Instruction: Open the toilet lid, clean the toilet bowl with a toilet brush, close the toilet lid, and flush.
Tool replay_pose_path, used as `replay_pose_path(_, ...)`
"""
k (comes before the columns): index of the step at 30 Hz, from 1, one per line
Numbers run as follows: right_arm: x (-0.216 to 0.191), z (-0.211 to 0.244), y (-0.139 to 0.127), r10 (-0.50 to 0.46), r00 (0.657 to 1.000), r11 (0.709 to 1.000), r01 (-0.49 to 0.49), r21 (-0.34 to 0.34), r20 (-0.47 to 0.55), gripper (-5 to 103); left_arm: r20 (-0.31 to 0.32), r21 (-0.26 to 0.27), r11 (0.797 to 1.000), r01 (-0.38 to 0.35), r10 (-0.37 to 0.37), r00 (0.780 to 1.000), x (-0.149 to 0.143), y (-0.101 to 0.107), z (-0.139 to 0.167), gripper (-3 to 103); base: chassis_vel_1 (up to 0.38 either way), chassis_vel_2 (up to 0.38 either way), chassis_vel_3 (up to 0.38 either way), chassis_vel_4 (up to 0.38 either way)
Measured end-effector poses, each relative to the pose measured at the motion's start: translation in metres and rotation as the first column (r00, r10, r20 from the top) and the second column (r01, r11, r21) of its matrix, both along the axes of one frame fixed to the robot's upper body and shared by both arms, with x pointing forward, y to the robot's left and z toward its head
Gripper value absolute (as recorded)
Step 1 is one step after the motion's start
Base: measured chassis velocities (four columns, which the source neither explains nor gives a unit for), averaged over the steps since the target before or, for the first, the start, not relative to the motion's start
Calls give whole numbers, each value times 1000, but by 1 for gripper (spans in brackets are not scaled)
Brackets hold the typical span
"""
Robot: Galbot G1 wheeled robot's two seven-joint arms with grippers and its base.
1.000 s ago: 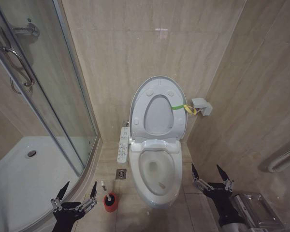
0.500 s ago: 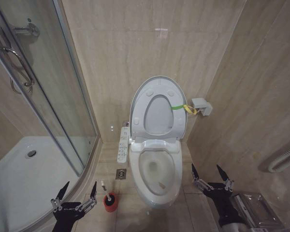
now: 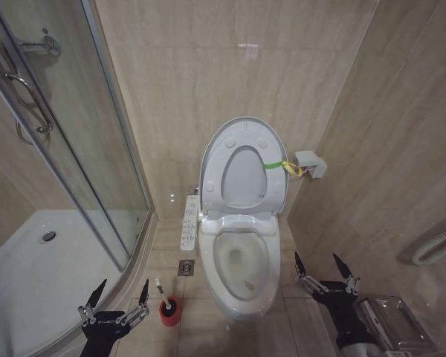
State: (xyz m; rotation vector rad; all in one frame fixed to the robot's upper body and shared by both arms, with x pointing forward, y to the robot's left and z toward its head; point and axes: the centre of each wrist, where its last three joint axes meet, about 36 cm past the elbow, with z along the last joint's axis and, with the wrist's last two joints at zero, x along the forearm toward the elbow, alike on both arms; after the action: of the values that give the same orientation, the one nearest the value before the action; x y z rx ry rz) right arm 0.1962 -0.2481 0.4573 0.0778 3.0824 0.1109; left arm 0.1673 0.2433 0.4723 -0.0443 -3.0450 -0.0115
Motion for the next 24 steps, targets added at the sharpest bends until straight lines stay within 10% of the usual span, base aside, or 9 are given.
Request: replay_pose_path(24, 0, 0, 0, 0, 1000, 1000, 0, 0, 0, 100, 0, 0, 1000, 0, 0, 1000, 0, 0, 0, 100, 0, 0, 0, 0)
